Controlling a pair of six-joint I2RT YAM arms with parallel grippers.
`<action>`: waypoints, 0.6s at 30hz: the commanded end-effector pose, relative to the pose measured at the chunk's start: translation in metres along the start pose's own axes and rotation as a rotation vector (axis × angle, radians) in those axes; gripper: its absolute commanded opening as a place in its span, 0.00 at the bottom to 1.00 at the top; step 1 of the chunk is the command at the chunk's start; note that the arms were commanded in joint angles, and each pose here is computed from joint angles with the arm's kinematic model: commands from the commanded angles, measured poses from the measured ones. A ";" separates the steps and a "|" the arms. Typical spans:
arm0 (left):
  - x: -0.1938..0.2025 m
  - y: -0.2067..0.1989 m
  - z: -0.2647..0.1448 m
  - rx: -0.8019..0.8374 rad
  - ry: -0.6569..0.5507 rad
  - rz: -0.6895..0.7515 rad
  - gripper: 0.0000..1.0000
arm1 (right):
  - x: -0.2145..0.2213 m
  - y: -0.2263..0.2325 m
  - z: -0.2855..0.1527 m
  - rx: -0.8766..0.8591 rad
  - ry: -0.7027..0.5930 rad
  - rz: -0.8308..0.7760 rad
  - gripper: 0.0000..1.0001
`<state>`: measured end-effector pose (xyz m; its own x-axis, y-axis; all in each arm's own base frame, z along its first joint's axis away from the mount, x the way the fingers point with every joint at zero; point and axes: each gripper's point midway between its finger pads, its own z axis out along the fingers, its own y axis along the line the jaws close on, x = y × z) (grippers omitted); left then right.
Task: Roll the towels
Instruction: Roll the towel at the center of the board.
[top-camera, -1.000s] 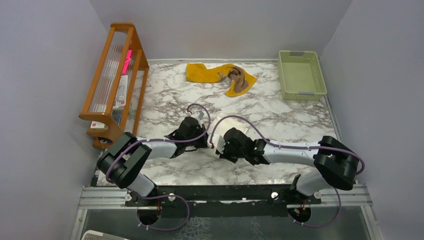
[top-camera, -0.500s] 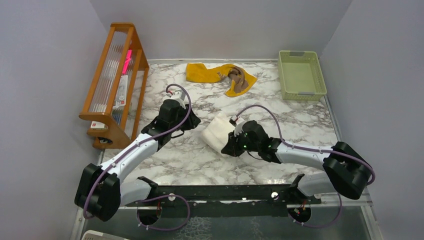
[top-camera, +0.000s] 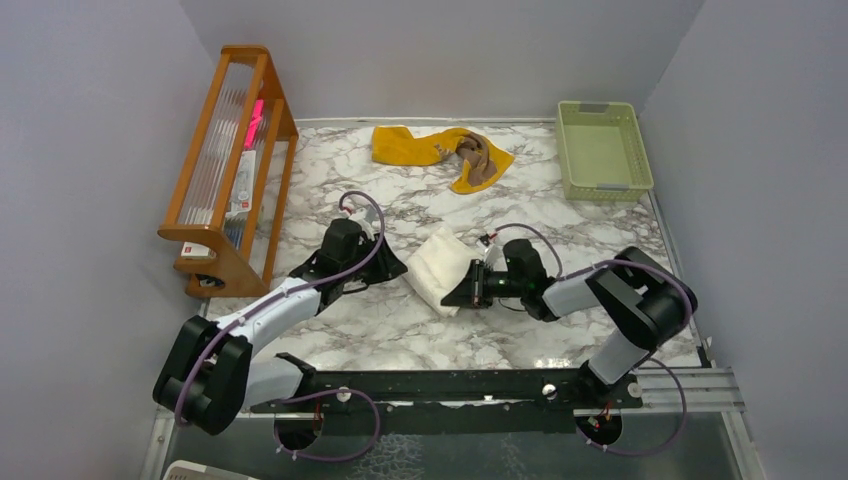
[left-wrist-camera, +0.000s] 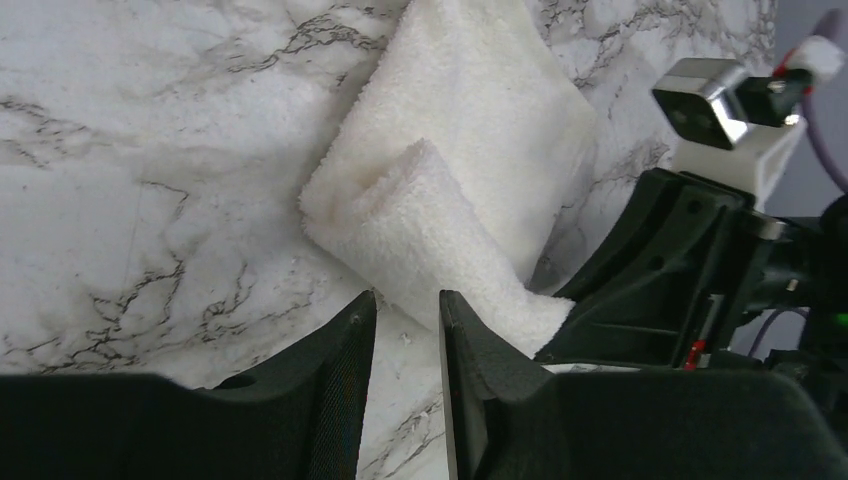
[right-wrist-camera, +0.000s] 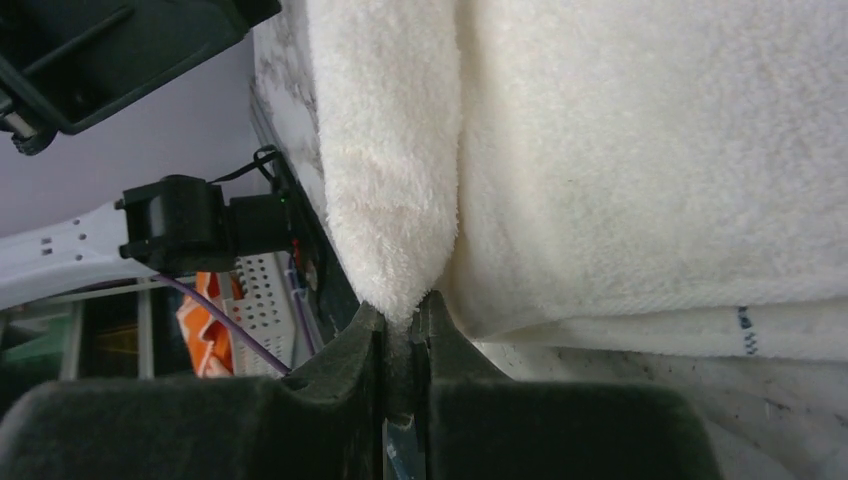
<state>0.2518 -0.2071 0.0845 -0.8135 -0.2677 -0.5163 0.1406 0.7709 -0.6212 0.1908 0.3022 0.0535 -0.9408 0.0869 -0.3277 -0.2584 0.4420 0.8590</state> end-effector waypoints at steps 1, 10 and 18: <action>-0.008 -0.036 0.003 0.173 0.001 -0.013 0.32 | 0.011 0.017 0.000 -0.163 0.102 0.124 0.01; 0.002 -0.047 0.014 0.265 0.064 -0.057 0.32 | 0.013 -0.007 0.013 -0.097 0.136 0.200 0.01; 0.015 -0.031 0.039 0.228 0.119 -0.090 0.31 | 0.011 -0.022 0.017 0.008 0.155 0.171 0.01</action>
<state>0.2543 -0.2496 0.0762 -0.8810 -0.2572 -0.3972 0.1654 0.6191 -0.7677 0.1896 0.3131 0.0327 -0.9935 0.0370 -0.1077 -0.0855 0.3823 0.9201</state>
